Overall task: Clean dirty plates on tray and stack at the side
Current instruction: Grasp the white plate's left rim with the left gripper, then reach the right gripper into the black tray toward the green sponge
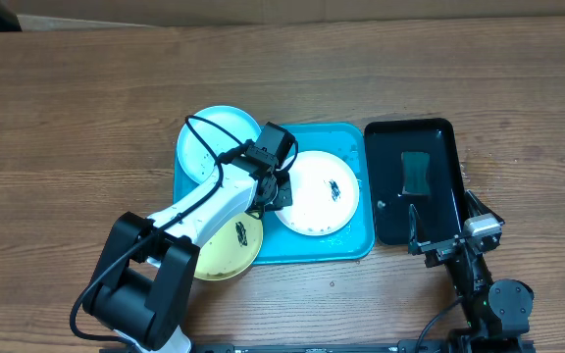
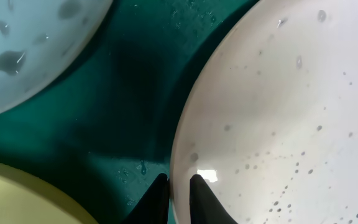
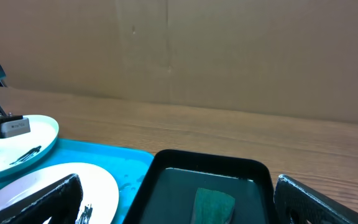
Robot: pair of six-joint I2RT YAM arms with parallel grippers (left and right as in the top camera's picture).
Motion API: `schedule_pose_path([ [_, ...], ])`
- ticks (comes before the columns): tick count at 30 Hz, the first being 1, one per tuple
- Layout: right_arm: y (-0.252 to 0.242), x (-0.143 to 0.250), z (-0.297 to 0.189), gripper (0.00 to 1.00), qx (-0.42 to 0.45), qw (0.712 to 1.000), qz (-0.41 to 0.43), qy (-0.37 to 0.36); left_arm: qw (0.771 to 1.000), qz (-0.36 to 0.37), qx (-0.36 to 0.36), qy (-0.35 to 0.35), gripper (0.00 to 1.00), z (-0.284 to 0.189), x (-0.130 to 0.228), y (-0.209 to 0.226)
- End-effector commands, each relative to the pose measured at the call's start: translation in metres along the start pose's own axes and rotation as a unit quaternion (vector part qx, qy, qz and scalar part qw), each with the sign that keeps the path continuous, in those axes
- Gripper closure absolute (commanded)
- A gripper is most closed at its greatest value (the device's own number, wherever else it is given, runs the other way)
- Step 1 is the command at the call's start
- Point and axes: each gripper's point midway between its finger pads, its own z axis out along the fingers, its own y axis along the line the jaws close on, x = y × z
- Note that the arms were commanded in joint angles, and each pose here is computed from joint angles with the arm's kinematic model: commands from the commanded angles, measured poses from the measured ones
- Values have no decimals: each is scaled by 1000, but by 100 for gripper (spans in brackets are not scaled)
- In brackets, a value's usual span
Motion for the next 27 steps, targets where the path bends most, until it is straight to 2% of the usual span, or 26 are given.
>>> schedule_pose_path([
  [1,0,2,0,0,-1,1000,-2,-1,1000,4,-8,4,85,5,3,3],
  [17,0,2,0,0,-1,1000,-2,-1,1000,4,-9,4,95,5,3,3],
  [19,0,-7,0,0,-2,1000,-5,-19,1000,4,-10,3,96,5,3,3],
  [23,11,-15,-1,0,-32,999,-4,-36,1000,4,-10,4,96,5,3,4],
  [25,32,-29,-5,0,-92,994,-14,-65,1000,4,-11,4,96,5,3,4],
  [27,38,-41,-9,0,-114,991,22,-72,1000,4,-11,4,96,5,3,4],
])
